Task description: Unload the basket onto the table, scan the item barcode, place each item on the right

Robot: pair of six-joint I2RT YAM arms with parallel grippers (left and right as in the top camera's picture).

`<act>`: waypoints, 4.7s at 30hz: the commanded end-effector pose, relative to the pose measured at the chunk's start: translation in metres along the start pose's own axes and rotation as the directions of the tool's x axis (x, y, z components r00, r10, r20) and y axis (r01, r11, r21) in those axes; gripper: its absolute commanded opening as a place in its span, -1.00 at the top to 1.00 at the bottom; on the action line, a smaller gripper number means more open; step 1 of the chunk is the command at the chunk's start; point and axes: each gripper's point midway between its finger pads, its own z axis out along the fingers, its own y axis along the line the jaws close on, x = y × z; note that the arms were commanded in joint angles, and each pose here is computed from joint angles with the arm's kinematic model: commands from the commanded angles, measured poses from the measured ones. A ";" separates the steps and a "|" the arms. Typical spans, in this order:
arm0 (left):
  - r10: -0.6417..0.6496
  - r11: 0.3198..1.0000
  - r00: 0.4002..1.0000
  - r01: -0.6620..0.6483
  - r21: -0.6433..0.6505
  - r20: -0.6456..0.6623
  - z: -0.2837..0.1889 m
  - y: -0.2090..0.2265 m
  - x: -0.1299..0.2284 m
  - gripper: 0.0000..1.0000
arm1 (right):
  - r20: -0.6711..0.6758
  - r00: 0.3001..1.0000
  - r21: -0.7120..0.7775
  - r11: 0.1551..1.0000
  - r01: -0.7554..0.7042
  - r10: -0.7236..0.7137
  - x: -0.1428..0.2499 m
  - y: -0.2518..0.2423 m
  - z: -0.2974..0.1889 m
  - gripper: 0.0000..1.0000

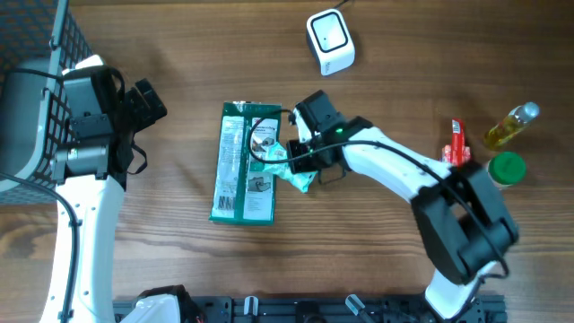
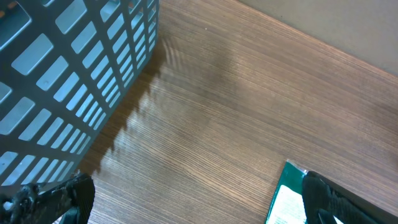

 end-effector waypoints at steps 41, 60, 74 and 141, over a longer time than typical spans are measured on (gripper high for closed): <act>0.003 1.000 1.000 -0.003 -0.010 0.014 -0.001 0.003 -0.005 -1.00 | -0.062 0.961 -0.341 0.911 0.234 -0.270 0.034 0.032 0.008 0.91; 0.003 1.000 1.000 -0.003 -0.010 0.014 -0.001 0.003 -0.005 -1.00 | -0.161 0.974 -0.365 0.927 0.091 -0.159 0.035 0.030 0.027 0.91; 0.003 1.000 1.000 -0.003 -0.010 0.013 -0.001 0.003 -0.005 -1.00 | 0.126 0.974 -0.241 0.946 0.216 -0.191 -0.036 0.049 -0.031 0.91; 0.003 1.000 1.000 -0.003 -0.010 0.013 -0.001 0.003 -0.005 -1.00 | -0.016 0.999 0.228 0.973 -0.030 0.034 0.033 -0.043 -0.030 0.90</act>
